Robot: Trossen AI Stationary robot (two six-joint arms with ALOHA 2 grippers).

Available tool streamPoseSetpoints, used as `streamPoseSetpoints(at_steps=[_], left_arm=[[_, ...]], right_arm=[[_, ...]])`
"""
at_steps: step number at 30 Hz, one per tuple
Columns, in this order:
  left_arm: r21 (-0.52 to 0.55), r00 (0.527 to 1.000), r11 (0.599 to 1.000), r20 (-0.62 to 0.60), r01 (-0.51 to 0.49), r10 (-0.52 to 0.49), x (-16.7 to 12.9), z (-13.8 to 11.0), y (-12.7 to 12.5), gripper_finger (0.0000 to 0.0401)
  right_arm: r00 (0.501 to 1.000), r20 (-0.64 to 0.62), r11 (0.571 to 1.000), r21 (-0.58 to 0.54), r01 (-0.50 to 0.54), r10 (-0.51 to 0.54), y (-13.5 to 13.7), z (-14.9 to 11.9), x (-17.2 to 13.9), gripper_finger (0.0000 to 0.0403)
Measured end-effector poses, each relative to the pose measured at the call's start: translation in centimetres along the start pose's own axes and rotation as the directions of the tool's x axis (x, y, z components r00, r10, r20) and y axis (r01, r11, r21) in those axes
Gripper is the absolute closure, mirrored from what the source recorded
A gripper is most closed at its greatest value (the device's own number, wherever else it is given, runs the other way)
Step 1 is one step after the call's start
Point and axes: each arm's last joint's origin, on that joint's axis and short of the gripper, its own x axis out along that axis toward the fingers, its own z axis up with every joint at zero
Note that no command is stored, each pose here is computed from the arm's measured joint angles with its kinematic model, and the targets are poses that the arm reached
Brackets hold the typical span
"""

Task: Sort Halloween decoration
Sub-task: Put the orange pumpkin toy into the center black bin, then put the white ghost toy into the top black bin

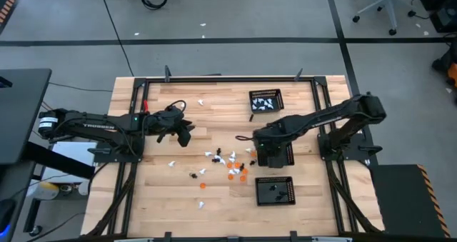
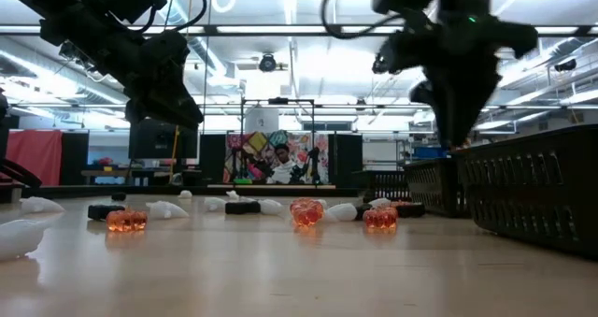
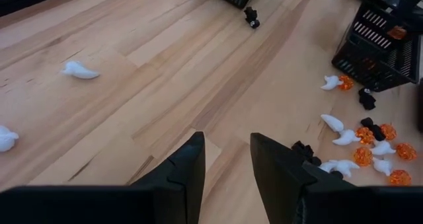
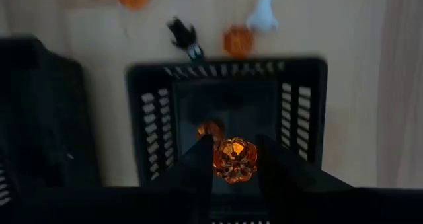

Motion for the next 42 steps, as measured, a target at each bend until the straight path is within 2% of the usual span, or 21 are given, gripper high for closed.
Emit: streamPoseSetpoints(at_steps=[5, 13, 20, 32, 37, 42], left_arm=[[-0.010, 1.000, 1.000, 0.007, -0.008, 0.008, 0.0, 0.0, 0.0, 0.0271], [-0.055, 1.000, 0.998, 0.015, -0.019, 0.020, 0.0, 0.1, 0.0, 0.0271], [-0.067, 1.000, 0.998, 0.014, -0.020, 0.021, 0.0, 0.1, 0.1, 0.0271], [-0.063, 1.000, 0.998, 0.009, -0.023, 0.023, 0.0, 0.0, 0.1, 0.0271], [-0.063, 1.000, 0.998, 0.009, -0.023, 0.023, 0.0, 0.0, 0.1, 0.0271], [-0.077, 1.000, 0.997, 0.009, -0.023, 0.024, 0.0, 0.0, 0.1, 0.0271]], right_arm=[[1.000, 0.013, 1.000, 0.002, -0.018, 0.018, -0.3, -1.9, 1.9, 0.0298], [0.999, 0.049, 1.000, -0.003, 0.002, -0.002, -0.8, -2.7, 3.9, 0.0296], [0.999, 0.030, 0.999, 0.010, -0.040, 0.040, -1.0, -3.2, 4.5, 0.0277], [0.995, -0.006, 0.993, 0.066, -0.100, 0.101, -0.8, -3.4, 4.3, 0.0235], [0.995, -0.054, 0.996, 0.036, -0.086, 0.088, -0.6, -2.5, 2.4, 0.0237], [0.997, 0.029, 0.997, 0.019, -0.074, 0.074, -0.4, -0.5, 0.1, 0.0238]])
